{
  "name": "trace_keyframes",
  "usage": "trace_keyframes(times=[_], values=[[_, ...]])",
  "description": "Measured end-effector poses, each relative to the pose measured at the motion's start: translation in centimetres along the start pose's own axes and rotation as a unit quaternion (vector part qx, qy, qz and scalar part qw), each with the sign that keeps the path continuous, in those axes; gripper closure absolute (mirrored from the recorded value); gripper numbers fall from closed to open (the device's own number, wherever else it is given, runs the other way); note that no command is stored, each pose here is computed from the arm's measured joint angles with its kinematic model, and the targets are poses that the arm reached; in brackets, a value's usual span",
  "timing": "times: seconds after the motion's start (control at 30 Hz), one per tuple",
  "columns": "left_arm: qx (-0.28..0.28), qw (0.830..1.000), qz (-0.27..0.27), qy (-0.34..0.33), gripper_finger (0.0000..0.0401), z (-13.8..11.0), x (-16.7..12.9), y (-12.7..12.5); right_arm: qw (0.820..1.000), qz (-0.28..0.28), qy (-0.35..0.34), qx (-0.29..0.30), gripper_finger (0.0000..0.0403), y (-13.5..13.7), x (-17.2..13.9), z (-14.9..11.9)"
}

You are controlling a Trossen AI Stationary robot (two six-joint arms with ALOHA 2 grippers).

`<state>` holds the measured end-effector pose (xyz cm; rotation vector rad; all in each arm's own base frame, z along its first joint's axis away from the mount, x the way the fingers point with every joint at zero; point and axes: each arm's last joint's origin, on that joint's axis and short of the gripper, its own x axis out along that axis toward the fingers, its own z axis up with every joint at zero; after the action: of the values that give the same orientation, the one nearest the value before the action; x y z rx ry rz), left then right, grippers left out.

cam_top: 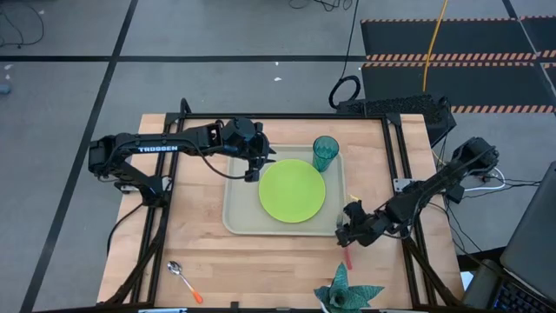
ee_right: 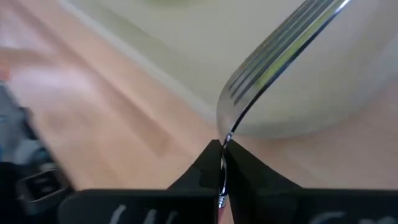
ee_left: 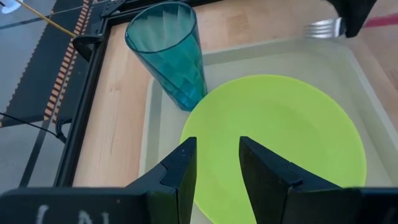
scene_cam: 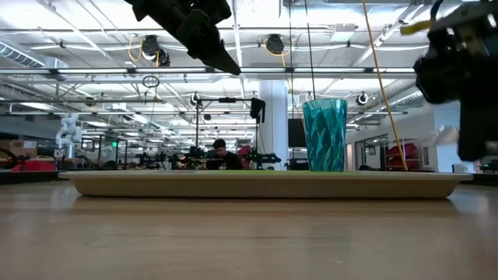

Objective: Pick and place plate/cup/fork/spoon on tray
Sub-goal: Put the pink fork on the light brown serving tray to the left of the light green plate

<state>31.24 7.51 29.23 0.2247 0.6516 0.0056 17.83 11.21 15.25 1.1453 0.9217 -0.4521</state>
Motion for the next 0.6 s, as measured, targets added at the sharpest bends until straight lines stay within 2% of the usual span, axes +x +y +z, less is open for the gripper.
trace_keyframes(times=[0.17,0.27,0.43,0.6], values=[[0.0,1.0,0.0,0.0,0.0277,0.0,0.0,0.0,0.996,0.07,-0.045,-0.02,0.0402,0.9,-2.1,0.1],[-0.002,1.0,0.0,0.001,0.0277,0.0,0.0,0.0,0.987,0.114,-0.094,-0.067,0.0402,1.5,-3.4,0.3],[-0.023,0.999,-0.003,0.023,0.0277,-0.6,-0.1,0.2,0.944,0.183,-0.212,-0.173,0.0403,3.1,-5.3,0.9],[-0.036,0.999,-0.02,0.027,0.0277,-1.3,0.2,0.1,0.9,0.183,-0.291,-0.267,0.0403,4.0,-6.2,1.7]])
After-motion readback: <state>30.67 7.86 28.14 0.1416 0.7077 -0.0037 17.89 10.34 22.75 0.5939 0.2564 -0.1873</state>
